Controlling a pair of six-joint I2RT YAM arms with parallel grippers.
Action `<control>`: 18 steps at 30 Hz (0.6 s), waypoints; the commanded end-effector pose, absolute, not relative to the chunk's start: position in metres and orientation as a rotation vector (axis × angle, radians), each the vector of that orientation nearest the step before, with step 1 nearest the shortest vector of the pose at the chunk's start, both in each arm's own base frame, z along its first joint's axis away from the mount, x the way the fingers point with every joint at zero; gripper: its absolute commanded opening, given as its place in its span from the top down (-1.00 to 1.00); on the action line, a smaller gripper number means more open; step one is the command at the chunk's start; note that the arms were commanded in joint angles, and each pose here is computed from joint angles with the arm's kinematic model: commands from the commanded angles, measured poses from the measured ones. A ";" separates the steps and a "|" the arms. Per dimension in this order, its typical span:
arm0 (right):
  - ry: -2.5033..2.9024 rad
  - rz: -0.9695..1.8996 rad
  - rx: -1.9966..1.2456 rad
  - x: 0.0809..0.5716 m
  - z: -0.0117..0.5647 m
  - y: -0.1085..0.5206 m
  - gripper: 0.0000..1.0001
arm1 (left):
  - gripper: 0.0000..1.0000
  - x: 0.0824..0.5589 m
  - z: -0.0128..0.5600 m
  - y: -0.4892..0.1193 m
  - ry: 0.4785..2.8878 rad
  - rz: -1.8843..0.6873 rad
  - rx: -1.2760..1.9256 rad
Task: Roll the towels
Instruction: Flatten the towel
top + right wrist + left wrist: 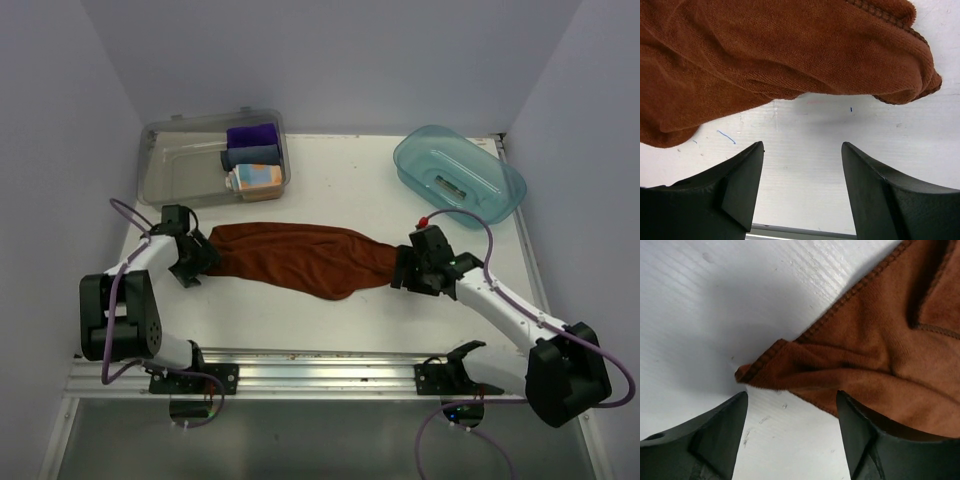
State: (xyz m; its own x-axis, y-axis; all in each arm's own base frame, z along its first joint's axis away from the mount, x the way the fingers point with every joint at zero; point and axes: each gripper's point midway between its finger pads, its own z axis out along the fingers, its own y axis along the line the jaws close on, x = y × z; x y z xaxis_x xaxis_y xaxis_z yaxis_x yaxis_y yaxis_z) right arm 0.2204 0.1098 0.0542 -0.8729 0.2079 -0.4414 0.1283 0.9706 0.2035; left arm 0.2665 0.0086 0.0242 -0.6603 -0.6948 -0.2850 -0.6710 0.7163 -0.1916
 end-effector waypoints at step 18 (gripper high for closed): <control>2.520 0.302 0.495 0.304 0.040 0.108 -0.04 | 1.00 0.300 0.056 0.000 2.458 -0.261 -0.989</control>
